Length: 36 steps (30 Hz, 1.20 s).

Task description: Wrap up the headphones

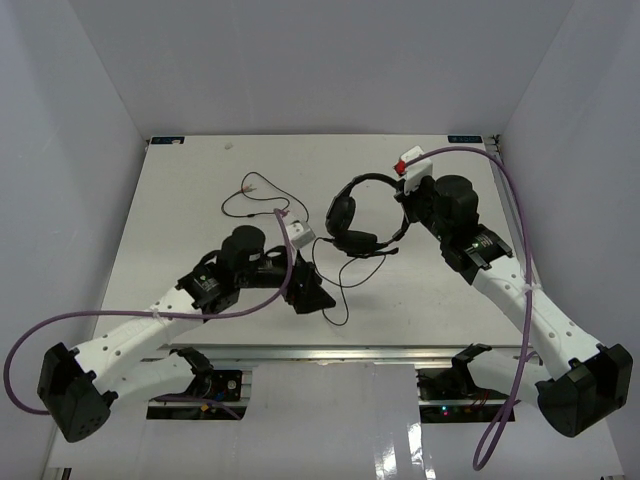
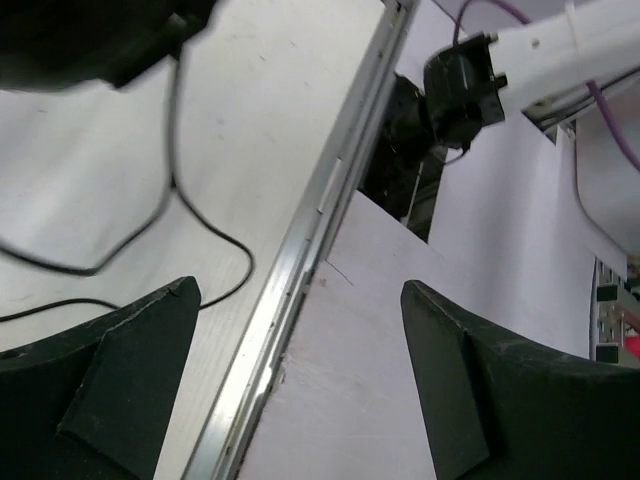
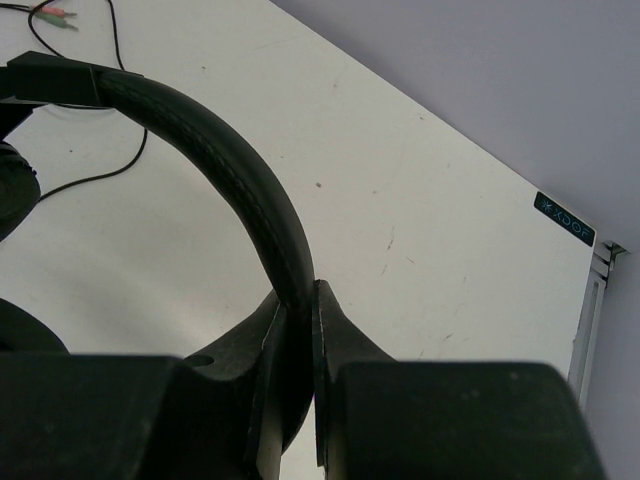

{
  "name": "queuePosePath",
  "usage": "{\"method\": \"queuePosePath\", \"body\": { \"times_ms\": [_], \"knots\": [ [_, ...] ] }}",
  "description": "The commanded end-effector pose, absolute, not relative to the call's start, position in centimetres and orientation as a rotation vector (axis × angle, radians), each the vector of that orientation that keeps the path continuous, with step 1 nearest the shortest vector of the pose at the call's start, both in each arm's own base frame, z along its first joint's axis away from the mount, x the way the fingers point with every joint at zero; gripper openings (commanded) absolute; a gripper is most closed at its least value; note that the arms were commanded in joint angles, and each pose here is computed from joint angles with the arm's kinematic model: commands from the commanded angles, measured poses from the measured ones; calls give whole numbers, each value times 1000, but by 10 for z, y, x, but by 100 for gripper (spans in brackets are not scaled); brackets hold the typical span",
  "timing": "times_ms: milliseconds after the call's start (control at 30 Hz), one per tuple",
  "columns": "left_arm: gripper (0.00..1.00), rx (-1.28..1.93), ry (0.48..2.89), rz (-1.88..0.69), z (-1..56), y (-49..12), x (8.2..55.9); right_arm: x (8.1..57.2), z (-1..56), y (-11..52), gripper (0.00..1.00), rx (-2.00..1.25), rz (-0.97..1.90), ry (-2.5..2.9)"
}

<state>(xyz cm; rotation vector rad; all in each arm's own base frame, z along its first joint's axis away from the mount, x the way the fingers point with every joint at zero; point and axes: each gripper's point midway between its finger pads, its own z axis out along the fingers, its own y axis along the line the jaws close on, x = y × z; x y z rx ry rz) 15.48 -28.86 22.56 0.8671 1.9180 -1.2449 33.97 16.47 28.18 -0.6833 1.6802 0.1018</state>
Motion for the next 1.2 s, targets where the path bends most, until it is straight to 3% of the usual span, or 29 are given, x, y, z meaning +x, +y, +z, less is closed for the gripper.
{"method": "queuePosePath", "body": {
  "times_ms": [0,233,567,867,1167],
  "knots": [
    [96,876,1853,-1204,206,-317,145,346,331,175,8,-583,222,1614],
    [98,735,1800,-1006,168,-324,180,344,337,178,8,-579,271,1635],
    [98,639,1745,-933,146,-353,202,339,341,184,8,-572,348,1645],
    [86,772,1641,-1212,139,-385,134,346,348,173,8,-535,367,1656],
    [61,891,1509,-1553,155,-408,68,353,349,171,8,-501,449,1686]
  ]
}}
